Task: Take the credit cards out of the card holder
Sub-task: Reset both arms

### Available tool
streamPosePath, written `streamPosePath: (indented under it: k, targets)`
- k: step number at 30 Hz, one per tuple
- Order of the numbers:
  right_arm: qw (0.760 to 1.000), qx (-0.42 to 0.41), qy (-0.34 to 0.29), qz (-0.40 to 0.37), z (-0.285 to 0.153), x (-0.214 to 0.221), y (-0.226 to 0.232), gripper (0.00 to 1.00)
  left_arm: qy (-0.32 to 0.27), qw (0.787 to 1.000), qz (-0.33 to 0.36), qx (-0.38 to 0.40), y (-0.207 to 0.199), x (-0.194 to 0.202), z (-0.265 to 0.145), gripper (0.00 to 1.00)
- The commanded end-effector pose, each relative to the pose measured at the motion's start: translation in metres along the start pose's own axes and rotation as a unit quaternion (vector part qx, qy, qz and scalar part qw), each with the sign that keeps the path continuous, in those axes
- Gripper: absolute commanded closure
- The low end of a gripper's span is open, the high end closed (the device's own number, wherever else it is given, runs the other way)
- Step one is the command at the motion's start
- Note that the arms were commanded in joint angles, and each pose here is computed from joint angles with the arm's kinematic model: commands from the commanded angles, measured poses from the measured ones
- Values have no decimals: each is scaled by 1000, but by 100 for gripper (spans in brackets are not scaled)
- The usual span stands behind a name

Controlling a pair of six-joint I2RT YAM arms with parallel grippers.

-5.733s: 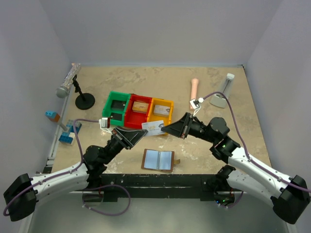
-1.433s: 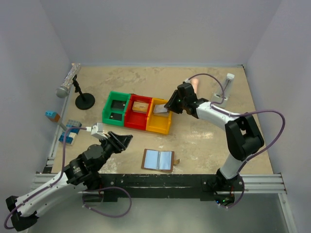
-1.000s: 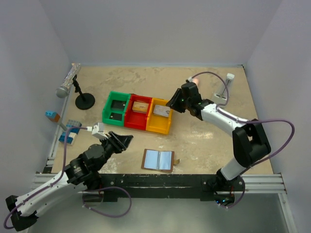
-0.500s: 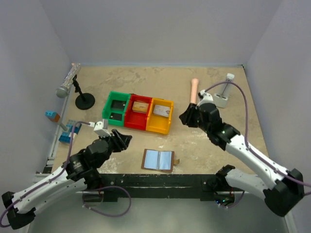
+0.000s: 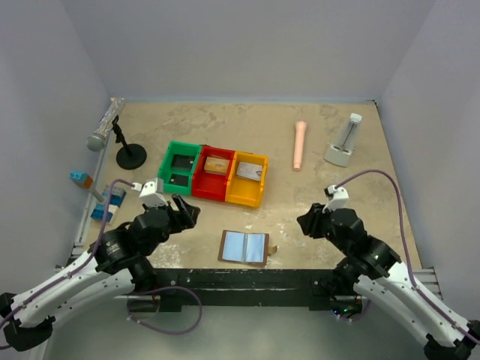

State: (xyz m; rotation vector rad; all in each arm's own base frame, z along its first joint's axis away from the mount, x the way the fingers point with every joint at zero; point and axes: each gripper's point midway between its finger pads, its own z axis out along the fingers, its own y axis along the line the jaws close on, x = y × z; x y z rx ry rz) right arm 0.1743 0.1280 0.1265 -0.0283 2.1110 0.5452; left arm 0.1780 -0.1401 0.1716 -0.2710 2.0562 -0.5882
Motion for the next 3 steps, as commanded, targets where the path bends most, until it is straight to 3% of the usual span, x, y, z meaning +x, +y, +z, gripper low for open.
streamPosePath:
  k: [1, 3]
  targets:
    - [1000, -14, 7, -6, 0, -3, 8, 62, 6, 1000, -27, -15, 2, -5, -9, 25]
    - [1000, -10, 23, -12, 0, 0, 9, 62, 6, 999, -27, -16, 3, -6, -11, 25]
